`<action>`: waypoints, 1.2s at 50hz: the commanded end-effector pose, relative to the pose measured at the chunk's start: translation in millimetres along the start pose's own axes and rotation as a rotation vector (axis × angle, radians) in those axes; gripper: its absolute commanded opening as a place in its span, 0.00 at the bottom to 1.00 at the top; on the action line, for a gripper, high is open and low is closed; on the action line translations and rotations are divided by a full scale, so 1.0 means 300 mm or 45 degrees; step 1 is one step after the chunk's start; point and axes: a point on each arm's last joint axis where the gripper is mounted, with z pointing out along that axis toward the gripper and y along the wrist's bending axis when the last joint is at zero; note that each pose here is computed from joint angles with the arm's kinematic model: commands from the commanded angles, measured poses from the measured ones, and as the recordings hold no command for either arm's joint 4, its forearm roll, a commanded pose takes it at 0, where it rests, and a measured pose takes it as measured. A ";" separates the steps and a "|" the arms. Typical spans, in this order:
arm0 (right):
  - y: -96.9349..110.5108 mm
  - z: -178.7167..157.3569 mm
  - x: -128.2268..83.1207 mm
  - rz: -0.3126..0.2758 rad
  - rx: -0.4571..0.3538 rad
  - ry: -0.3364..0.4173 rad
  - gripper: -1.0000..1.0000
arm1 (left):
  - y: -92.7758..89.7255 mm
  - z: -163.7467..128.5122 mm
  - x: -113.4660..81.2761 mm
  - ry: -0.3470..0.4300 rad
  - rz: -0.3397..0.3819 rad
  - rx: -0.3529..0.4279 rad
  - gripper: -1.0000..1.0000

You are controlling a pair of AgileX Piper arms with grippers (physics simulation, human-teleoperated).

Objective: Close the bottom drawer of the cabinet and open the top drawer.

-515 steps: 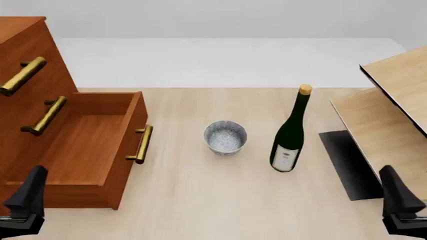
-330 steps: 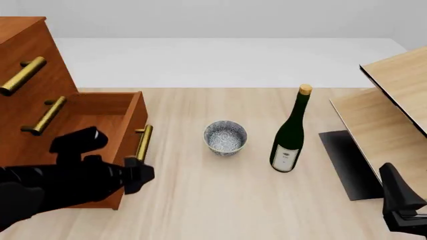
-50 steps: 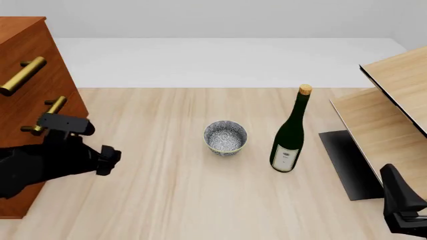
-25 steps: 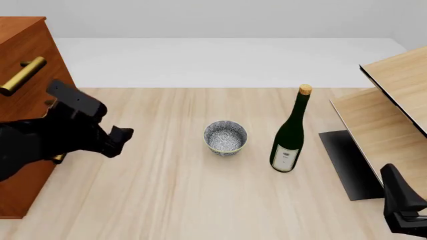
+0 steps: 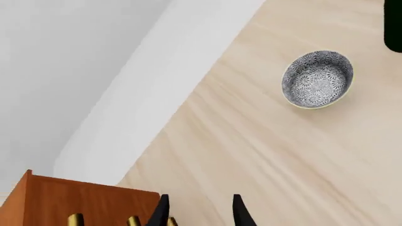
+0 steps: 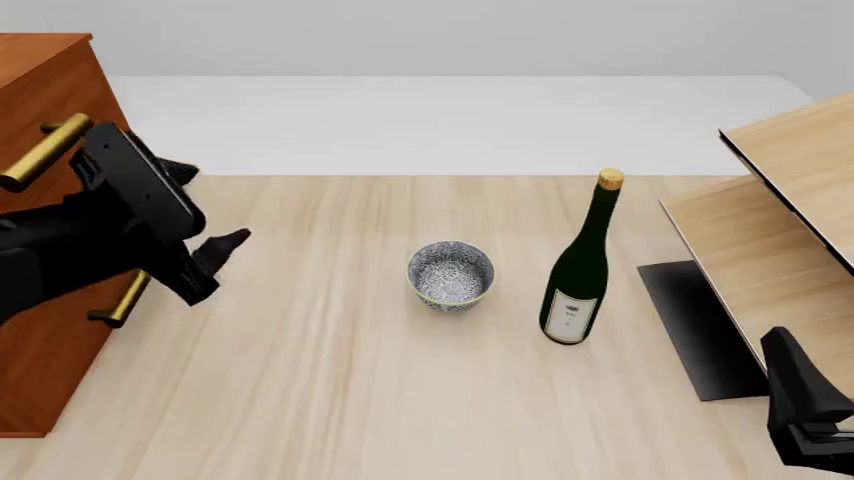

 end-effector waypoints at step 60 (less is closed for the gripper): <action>0.000 0.001 -0.003 0.034 0.002 -0.004 1.00 | 0.129 0.024 0.092 0.036 0.811 -0.474 1.00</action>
